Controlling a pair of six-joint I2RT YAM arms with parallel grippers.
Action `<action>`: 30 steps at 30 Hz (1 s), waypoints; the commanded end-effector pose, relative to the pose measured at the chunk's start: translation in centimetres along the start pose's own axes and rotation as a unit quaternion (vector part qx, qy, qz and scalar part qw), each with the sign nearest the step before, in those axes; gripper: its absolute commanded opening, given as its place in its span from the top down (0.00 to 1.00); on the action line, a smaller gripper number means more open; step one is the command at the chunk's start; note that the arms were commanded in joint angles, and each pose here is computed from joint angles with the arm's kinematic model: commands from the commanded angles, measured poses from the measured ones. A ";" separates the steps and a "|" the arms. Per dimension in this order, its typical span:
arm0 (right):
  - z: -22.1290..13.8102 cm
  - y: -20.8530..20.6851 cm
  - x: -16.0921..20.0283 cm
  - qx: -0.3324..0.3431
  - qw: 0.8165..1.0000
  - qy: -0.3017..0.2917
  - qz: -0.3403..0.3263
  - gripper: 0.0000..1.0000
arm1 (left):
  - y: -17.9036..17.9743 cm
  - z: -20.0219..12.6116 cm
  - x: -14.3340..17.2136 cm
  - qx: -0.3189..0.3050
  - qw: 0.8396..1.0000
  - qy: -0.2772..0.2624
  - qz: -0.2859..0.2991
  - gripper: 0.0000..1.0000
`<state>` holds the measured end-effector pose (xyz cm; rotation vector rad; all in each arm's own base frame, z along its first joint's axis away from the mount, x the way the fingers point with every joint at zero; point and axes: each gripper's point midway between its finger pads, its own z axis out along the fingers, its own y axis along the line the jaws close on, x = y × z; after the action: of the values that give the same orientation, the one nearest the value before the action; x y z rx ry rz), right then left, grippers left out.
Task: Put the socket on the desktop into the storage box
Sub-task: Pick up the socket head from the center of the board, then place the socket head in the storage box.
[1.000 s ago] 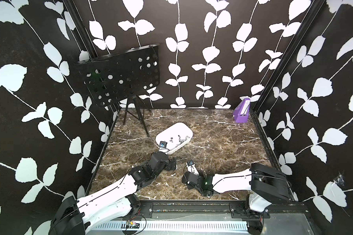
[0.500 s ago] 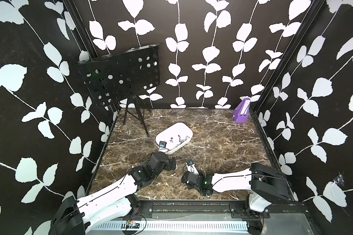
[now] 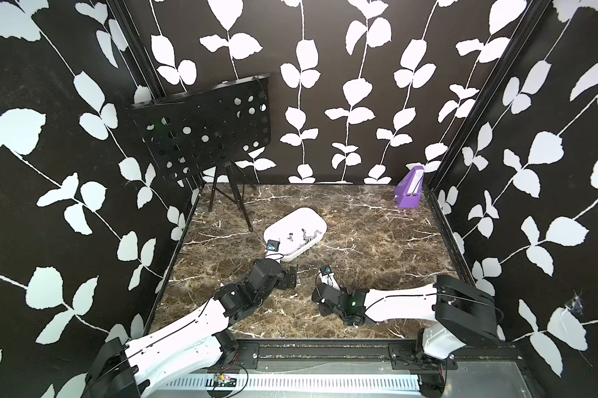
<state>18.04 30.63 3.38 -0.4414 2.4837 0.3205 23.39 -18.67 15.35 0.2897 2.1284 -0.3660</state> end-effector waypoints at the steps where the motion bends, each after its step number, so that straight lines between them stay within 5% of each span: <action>1: -0.3 -0.8 -0.1 0.000 1.000 -0.002 0.002 0.92 | 0.5 -0.1 0.0 -0.008 1.000 -0.009 -0.004 0.03; 21: -1.9 -0.8 -2.9 -0.036 0.999 -0.026 0.018 0.92 | 1.8 -1.4 -0.8 -0.029 0.999 -0.038 -0.017 0.03; 30: -3.5 -0.8 -8.1 -0.040 0.998 -0.046 0.023 0.92 | 4.2 -3.4 -1.3 -0.065 0.994 -0.079 -0.047 0.03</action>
<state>21.17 29.32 7.61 -0.3833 2.4582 0.4158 23.04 -15.11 18.09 0.1315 2.0043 -0.3465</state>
